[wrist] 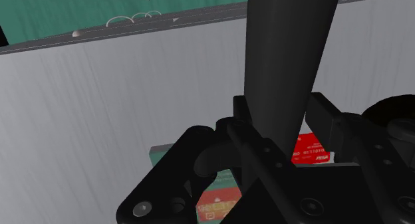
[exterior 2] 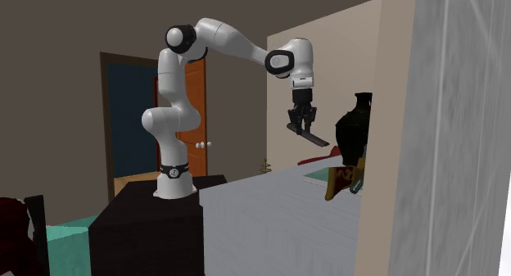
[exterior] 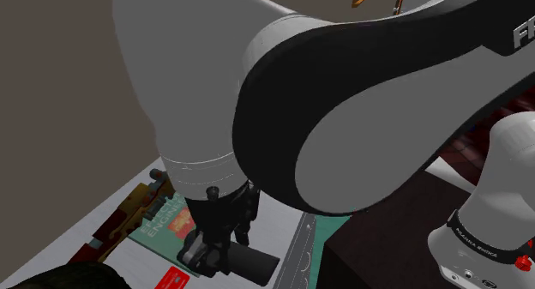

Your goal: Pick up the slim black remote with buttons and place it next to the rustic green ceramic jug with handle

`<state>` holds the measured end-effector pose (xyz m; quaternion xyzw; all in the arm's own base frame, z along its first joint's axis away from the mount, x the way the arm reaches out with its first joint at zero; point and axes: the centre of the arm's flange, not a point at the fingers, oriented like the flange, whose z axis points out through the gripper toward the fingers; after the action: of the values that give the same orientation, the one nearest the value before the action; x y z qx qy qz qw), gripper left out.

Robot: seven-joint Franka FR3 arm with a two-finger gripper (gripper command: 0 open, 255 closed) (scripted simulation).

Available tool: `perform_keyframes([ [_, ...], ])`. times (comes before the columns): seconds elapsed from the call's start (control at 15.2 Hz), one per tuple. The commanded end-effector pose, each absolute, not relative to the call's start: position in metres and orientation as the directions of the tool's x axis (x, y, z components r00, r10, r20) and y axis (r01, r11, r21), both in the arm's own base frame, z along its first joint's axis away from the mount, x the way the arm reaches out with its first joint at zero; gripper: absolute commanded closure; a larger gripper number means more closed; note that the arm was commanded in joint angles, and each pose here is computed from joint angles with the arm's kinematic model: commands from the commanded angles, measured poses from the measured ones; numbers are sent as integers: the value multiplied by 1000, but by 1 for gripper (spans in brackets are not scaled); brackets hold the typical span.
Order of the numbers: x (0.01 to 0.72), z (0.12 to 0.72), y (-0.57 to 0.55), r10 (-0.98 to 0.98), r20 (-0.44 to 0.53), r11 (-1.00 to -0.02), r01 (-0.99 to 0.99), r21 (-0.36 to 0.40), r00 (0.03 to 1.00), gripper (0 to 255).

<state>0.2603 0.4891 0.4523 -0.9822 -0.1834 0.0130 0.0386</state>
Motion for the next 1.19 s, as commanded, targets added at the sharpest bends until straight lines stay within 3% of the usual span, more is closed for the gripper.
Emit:
perform_keyframes([
  [0.0, 260, 443, 488, 361, -11, -930, 359, -81, 932, 255],
  [1.12, 260, 353, 488, 361, -11, -930, 359, -81, 932, 255],
])
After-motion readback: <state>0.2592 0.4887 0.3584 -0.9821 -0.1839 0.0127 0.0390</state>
